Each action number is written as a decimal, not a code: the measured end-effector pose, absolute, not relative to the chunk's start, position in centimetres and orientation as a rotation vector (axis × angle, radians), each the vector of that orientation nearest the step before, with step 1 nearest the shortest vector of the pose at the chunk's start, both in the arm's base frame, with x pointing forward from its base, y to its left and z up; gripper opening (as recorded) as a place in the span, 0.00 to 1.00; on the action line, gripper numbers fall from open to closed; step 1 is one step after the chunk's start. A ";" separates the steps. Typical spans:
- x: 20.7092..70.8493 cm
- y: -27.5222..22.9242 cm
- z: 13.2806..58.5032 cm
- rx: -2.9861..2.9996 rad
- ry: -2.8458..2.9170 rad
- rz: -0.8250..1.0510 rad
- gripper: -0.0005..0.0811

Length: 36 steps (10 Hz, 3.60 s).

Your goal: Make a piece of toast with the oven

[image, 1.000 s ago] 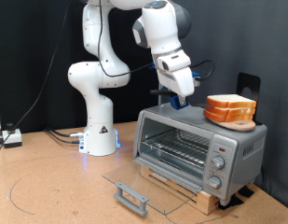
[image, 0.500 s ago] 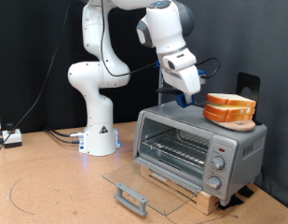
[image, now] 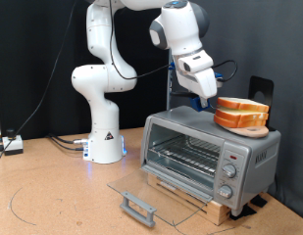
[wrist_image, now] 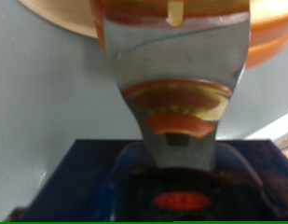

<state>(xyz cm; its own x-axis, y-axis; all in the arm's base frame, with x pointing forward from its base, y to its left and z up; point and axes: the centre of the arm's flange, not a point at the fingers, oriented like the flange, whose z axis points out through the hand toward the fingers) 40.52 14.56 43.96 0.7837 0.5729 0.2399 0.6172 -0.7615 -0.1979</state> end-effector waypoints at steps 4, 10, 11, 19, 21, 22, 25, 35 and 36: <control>40.3 17.0 43.8 -2.734 -0.914 -0.252 0.49; 41.4 16.5 44.1 -2.667 -0.809 -0.367 0.49; 41.7 15.6 44.3 -2.646 -0.785 -0.395 0.49; 41.5 8.7 44.7 -2.558 -0.818 -0.384 0.49; 40.9 5.2 44.3 -2.502 -0.835 -0.356 0.49; 40.8 3.6 44.3 -2.495 -0.818 -0.363 0.49; 40.3 -1.4 44.0 -2.520 -0.788 -0.393 0.49; 35.1 -16.9 42.8 -2.582 -0.820 -0.325 0.49; 34.5 -18.2 42.6 -2.594 -0.793 -0.333 0.49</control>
<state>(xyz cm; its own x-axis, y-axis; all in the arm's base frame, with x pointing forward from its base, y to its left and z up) 34.49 -18.18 42.64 0.8101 0.4797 0.3371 0.5765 -0.7564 -0.3091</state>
